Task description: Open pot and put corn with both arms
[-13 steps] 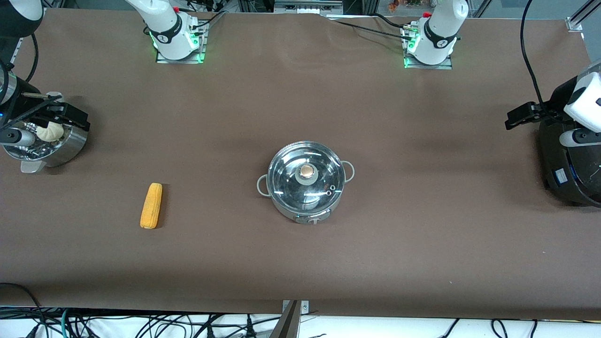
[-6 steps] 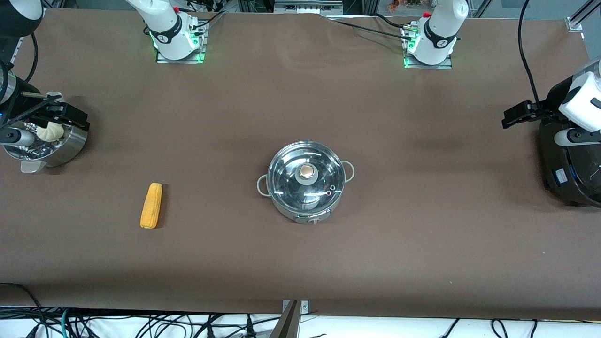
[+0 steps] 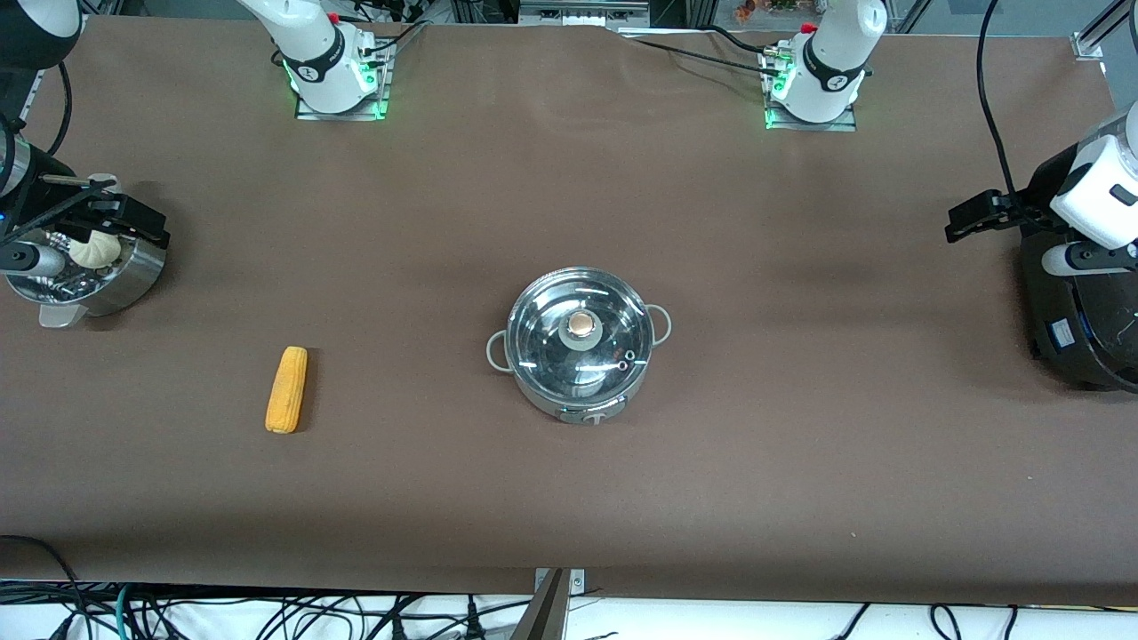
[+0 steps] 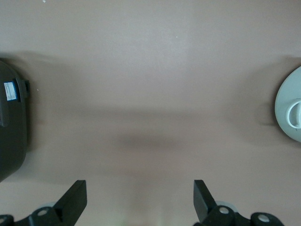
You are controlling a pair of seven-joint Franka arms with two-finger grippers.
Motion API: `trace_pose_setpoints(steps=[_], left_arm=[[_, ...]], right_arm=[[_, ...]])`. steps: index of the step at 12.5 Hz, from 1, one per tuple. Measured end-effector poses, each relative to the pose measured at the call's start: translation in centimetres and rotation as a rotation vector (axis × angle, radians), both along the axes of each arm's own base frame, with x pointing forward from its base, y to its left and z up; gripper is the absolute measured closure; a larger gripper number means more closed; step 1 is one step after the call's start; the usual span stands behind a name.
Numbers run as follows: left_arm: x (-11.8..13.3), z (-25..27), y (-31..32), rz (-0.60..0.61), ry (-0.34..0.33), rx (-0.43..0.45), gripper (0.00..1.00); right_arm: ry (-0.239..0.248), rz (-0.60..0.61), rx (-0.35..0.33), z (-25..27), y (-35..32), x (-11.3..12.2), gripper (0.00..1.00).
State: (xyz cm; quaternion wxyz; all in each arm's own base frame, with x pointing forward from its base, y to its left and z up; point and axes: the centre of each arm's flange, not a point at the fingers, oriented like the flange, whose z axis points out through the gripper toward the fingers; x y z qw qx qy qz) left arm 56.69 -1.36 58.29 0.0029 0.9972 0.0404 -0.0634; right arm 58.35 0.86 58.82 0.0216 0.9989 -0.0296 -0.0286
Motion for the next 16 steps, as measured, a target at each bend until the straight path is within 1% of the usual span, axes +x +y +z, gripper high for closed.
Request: trace_pose_setpoints(steps=[3, 5, 7, 9, 11, 14, 16], left_arm=[[-0.1, 0.0, -2.7, -0.026, 0.002, -0.012, 0.0], [-0.2, -0.1, -5.7, 0.036, 0.013, -0.071, 0.0], [0.2, -0.7, -8.9, 0.072, 0.032, -0.1, 0.0], [1.1, -1.9, -13.4, 0.065, 0.046, -0.103, 0.0], [2.0, -3.2, -18.8, 0.058, 0.044, -0.111, 0.0], [3.3, -6.7, -26.6, 0.101, 0.012, -0.136, 0.0], [3.5, -9.7, -31.0, 0.139, -0.002, -0.152, 0.0]], right_arm=[[0.001, 0.001, 0.0, -0.1, 0.0, 0.1, 0.0], [0.002, 0.001, 0.0, -0.2, 0.0, 0.2, 0.0], [0.002, 0.001, 0.0, -0.2, 0.0, 0.3, 0.0], [0.001, 0.0, 0.0, -0.2, 0.0, 0.3, 0.0], [0.0, 0.0, 0.0, -0.1, 0.0, 0.3, 0.0], [-0.003, 0.002, 0.0, 0.0, 0.1, 0.3, 0.0], [-0.005, 0.004, 0.0, 0.1, 0.3, 0.3, 0.0]])
